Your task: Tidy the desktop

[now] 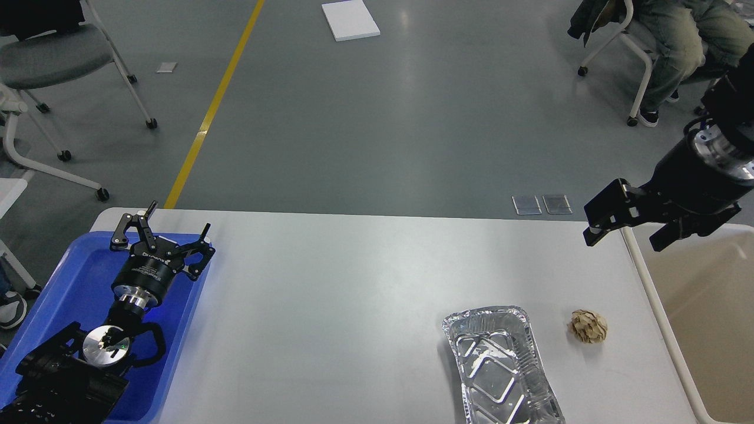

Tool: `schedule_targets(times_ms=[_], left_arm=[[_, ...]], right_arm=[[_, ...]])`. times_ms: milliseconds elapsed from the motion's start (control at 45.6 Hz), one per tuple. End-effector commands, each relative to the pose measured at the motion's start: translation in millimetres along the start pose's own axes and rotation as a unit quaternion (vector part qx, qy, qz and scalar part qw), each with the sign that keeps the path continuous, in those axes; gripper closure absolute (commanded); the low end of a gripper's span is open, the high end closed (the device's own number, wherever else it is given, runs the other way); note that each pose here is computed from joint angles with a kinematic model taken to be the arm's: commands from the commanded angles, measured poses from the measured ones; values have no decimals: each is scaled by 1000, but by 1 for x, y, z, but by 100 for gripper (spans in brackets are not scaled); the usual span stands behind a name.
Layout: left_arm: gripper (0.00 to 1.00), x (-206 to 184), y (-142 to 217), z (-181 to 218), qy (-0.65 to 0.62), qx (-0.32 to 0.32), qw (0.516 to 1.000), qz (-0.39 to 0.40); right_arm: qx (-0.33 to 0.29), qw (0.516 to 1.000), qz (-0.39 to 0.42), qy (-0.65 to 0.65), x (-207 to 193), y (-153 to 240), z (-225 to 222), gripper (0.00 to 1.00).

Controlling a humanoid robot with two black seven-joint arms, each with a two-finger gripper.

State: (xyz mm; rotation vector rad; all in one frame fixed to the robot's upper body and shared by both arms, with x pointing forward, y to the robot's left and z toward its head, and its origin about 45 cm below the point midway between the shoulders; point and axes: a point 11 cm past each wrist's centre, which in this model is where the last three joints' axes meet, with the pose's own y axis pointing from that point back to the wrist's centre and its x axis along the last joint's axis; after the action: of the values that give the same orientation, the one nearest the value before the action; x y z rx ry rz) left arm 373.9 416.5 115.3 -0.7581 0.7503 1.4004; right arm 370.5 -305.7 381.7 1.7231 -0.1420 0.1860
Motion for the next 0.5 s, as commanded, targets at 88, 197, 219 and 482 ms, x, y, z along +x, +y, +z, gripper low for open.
schedule_targets(times_ms=[88,197,219,482], left_arm=[[0,0,0,0,0,0,1000,0],[0,0,0,0,0,1,1000,0],[0,0,0,0,0,0,1000,0],[0,0,0,0,0,0,1000,0]], right_arm=[[0,1000,0,1,1,0,-1,0],[0,1000,-1,1,0,-1,0,0],[0,1000,-1,1,0,-1,0,0],[1,1000,0,0,0,-1,0,0]])
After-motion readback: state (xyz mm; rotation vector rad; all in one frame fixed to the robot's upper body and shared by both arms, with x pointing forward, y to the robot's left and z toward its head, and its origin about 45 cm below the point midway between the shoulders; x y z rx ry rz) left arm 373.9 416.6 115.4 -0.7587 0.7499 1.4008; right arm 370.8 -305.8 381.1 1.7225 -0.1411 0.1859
